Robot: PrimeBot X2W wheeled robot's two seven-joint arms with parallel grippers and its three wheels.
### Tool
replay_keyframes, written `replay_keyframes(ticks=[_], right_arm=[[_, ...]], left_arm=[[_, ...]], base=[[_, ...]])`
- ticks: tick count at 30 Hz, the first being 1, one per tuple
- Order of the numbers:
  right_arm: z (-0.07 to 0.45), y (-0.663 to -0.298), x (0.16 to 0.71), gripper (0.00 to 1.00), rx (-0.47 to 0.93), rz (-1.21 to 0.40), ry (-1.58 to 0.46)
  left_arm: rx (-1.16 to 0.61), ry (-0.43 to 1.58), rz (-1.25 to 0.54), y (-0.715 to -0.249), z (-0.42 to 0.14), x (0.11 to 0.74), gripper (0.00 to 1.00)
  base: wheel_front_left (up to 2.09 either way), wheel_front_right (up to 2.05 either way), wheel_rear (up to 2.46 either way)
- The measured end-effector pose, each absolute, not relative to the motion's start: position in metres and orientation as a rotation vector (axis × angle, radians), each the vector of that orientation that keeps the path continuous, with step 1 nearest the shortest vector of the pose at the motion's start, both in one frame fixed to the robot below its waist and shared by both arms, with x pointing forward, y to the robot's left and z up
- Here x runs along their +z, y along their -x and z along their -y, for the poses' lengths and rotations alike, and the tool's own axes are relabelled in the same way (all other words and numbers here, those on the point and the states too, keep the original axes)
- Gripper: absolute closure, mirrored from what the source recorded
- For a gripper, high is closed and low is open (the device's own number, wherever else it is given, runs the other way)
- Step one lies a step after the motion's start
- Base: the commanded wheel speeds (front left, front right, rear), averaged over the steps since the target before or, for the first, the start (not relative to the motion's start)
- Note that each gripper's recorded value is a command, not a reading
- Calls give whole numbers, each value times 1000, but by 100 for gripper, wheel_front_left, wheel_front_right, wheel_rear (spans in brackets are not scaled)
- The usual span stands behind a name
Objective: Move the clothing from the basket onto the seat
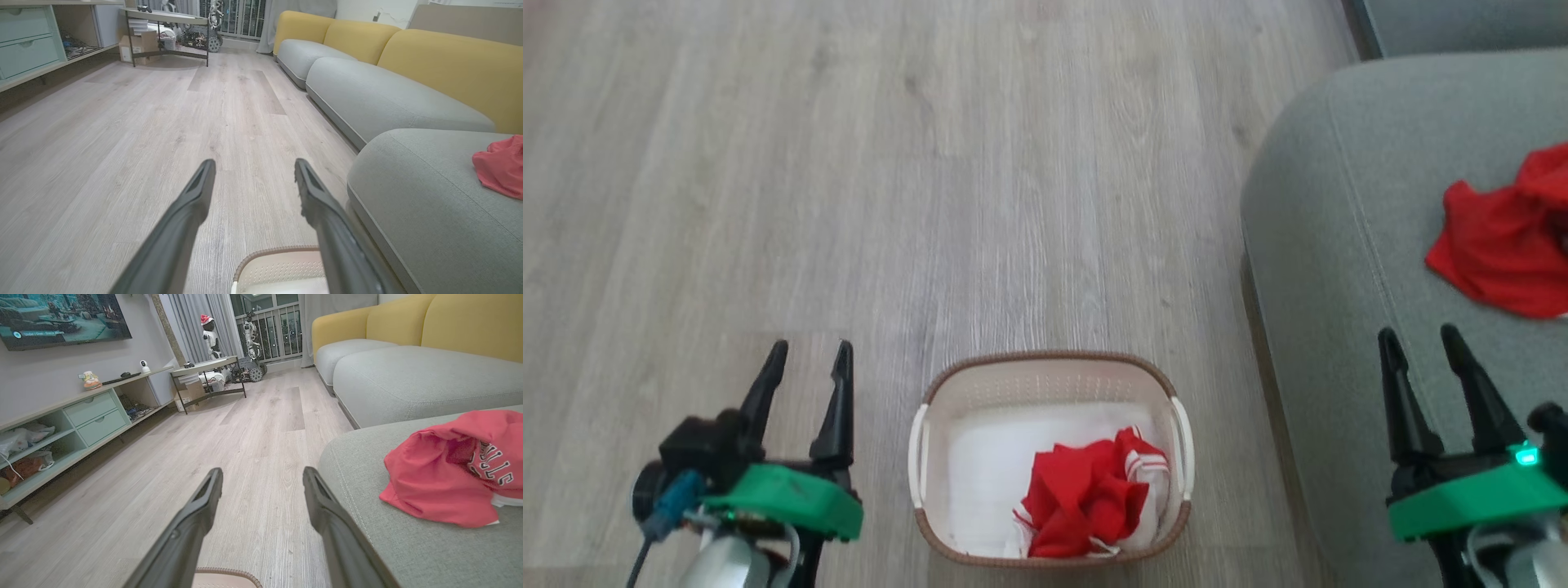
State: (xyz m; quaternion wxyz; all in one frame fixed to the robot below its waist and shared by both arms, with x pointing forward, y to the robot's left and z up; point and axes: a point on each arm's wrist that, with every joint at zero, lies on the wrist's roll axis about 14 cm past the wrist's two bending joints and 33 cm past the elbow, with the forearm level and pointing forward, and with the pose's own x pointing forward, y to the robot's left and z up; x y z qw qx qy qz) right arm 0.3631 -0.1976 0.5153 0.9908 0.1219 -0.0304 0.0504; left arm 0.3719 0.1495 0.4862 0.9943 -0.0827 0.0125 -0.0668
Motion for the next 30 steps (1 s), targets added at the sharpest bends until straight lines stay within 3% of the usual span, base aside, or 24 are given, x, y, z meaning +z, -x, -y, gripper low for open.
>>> replay_keyframes(ticks=[15,30], right_arm=[[212,-414,507,0,53,62,-228],[229,-462,480,0,4,50,-185]], left_arm=[[-334,189,-149,-437,-89,437,0],[-572,162,-513,-459,-16,311,0]], base=[[0,0,0],[0,0,0]])
